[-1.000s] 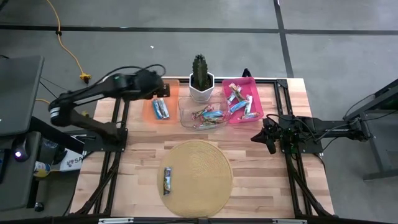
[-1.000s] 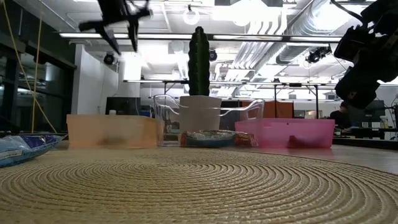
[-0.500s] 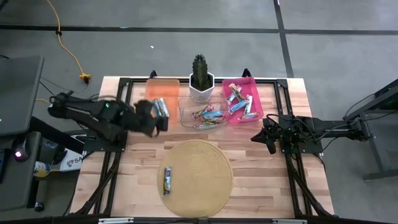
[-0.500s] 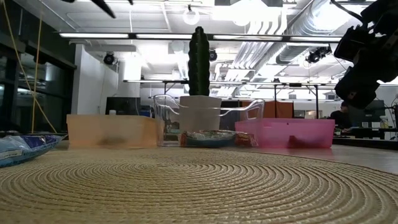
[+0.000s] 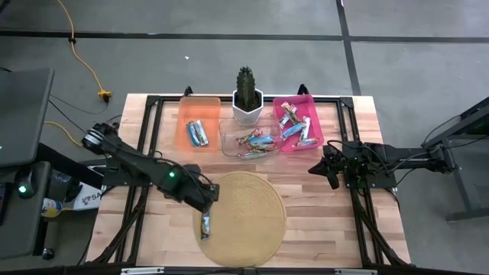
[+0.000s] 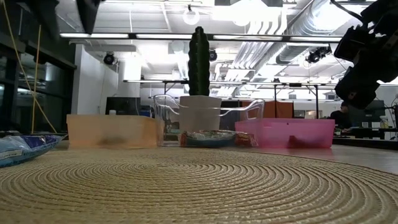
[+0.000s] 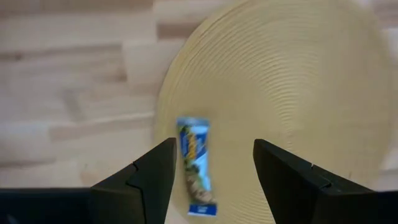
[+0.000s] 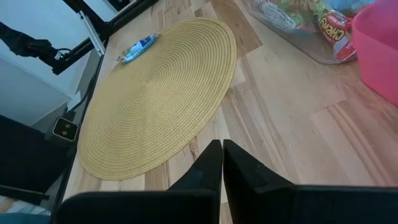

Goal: Pick and place Granola Bars by type
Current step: Put the blue granola bar into the orange bin

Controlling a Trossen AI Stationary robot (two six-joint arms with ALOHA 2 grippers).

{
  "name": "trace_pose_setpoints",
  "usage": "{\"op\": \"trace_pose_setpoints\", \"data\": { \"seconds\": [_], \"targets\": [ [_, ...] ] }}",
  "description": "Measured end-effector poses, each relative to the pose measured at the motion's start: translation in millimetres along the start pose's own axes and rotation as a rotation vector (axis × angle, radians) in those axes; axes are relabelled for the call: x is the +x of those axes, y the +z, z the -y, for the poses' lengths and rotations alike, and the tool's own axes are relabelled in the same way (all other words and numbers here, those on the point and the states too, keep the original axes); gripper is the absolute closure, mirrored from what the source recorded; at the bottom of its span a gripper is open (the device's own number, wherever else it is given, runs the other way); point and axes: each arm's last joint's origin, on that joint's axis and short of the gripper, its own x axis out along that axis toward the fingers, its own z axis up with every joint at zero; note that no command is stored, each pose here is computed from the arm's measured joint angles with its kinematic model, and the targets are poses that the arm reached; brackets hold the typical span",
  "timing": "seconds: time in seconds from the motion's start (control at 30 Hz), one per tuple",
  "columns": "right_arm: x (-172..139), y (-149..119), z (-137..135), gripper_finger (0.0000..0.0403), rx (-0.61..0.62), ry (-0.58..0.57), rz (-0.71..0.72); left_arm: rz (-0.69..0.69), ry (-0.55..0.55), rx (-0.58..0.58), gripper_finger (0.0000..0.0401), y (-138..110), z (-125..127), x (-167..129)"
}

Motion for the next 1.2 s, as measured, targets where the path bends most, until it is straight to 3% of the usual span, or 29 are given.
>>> {"op": "trace_pose_setpoints", "data": {
  "seconds": [0.2, 0.5, 1.2],
  "targets": [
    [0.0, -0.1, 0.1, 0.0402, 0.000, 0.000, -0.001, -0.072, 0.116, -0.027, 0.0190, -14.5, 10.1, 29.5],
    [0.0, -0.1, 0.0, 0.0402, 0.000, 0.002, -0.002, -0.109, 0.098, 0.024, 0.0189, -26.0, 23.4, 52.3],
    [0.0, -0.1, 0.0, 0.0402, 0.000, 0.003, -0.002, -0.106, 0.132, 0.110, 0.0189, -34.5, 24.9, 66.9]
  ]
}}
